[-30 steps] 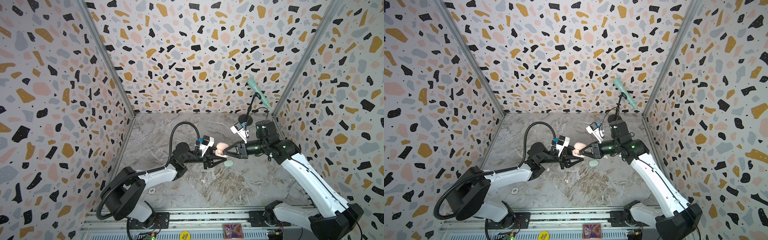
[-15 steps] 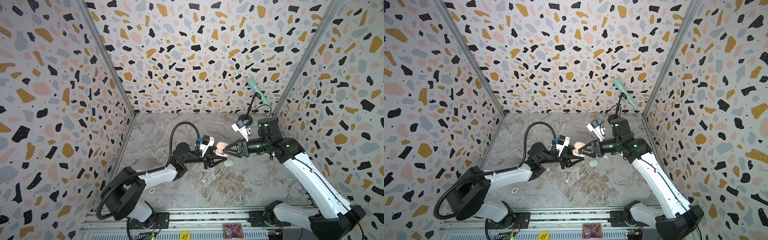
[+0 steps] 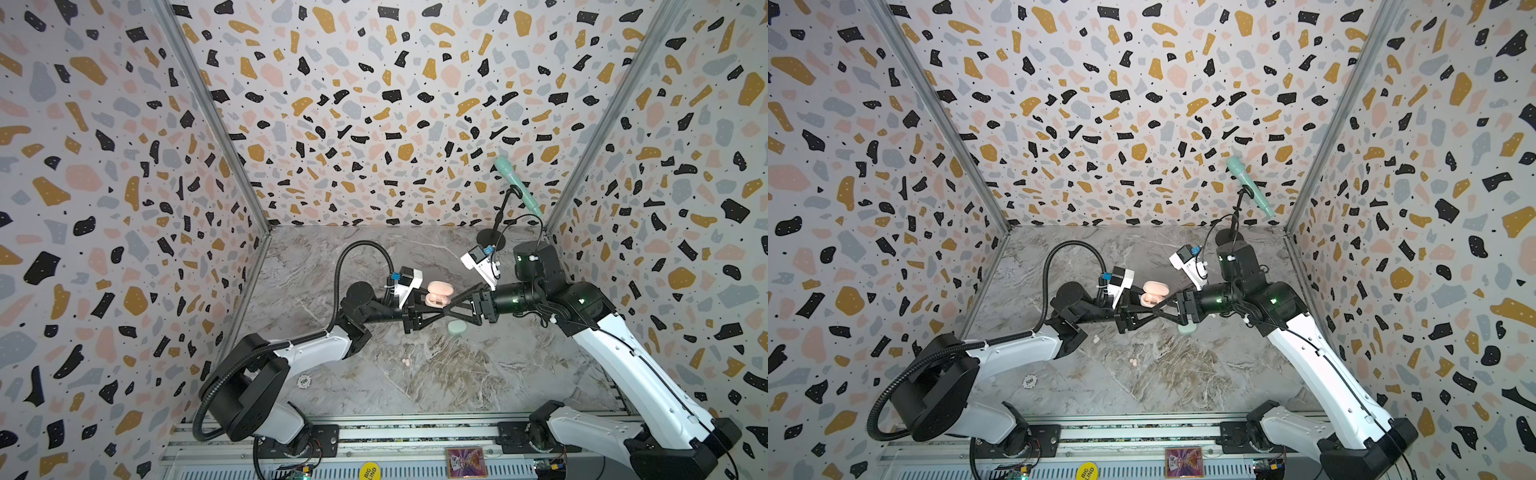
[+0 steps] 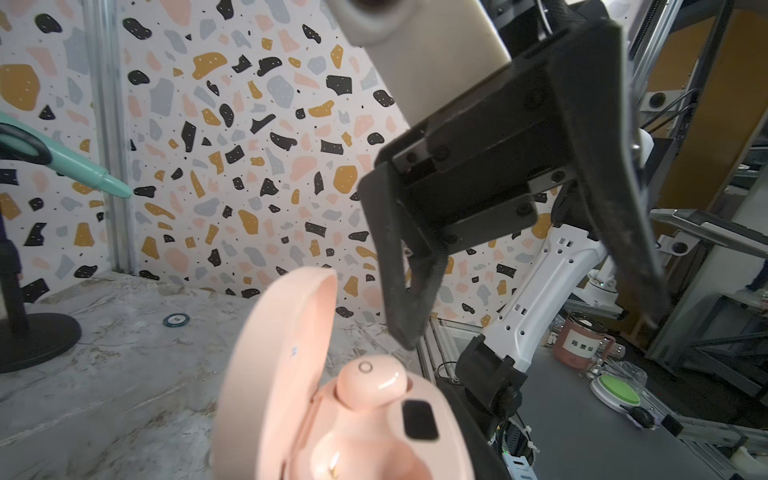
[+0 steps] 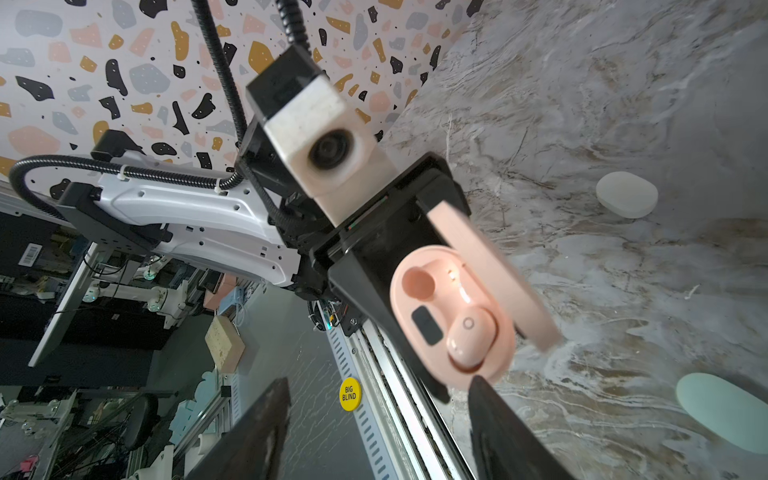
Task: Insert the wireless bluetooth earbuds into the charging case
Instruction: 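Open the right gripper to release the earbud into the case, then move the right gripper back down toward the second pink earbud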
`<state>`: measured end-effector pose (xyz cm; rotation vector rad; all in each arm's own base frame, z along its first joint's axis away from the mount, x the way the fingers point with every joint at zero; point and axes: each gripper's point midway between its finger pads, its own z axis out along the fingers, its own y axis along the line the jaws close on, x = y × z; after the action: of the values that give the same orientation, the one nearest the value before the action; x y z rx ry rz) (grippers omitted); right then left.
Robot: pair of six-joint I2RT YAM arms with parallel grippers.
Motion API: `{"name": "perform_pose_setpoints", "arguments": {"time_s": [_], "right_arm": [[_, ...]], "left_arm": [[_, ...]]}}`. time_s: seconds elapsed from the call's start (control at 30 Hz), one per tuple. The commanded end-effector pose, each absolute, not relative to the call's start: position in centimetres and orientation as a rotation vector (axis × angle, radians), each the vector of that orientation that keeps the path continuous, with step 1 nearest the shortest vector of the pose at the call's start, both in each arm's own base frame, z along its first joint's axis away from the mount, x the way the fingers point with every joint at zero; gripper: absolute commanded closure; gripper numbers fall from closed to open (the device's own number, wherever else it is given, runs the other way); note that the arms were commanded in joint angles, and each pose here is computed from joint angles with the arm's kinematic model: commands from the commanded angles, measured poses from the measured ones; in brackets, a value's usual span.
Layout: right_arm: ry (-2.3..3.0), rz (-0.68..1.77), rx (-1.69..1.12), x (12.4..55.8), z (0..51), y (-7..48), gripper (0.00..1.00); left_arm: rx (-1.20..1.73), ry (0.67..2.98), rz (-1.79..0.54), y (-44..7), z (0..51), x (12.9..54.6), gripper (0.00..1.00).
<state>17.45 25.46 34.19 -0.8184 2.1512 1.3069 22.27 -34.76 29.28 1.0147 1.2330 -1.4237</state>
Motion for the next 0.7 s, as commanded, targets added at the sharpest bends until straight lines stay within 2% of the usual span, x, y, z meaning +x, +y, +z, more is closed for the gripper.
{"name": "perform_pose_setpoints", "arguments": {"time_s": [0.0, 0.27, 0.53, 0.67], "right_arm": [[2.145, 1.281, -0.791, 16.2, 34.4, 25.1, 0.29], [2.236, 1.218, -0.81, 14.1, 28.4, 26.1, 0.27], [2.286, 0.914, -0.854, 13.8, 17.0, 28.3, 0.26], [2.279, 0.778, -0.932, 14.1, 13.3, 29.8, 0.27]], "left_arm": [[1.018, 1.141, -1.364, -33.2, 31.1, 22.4, 0.77], [0.958, 1.17, -1.293, -30.9, 31.2, 24.8, 0.77], [0.895, 1.193, -1.211, -28.5, 31.6, 27.1, 0.77], [0.864, 1.207, -1.179, -27.7, 31.6, 28.3, 0.77]]}}
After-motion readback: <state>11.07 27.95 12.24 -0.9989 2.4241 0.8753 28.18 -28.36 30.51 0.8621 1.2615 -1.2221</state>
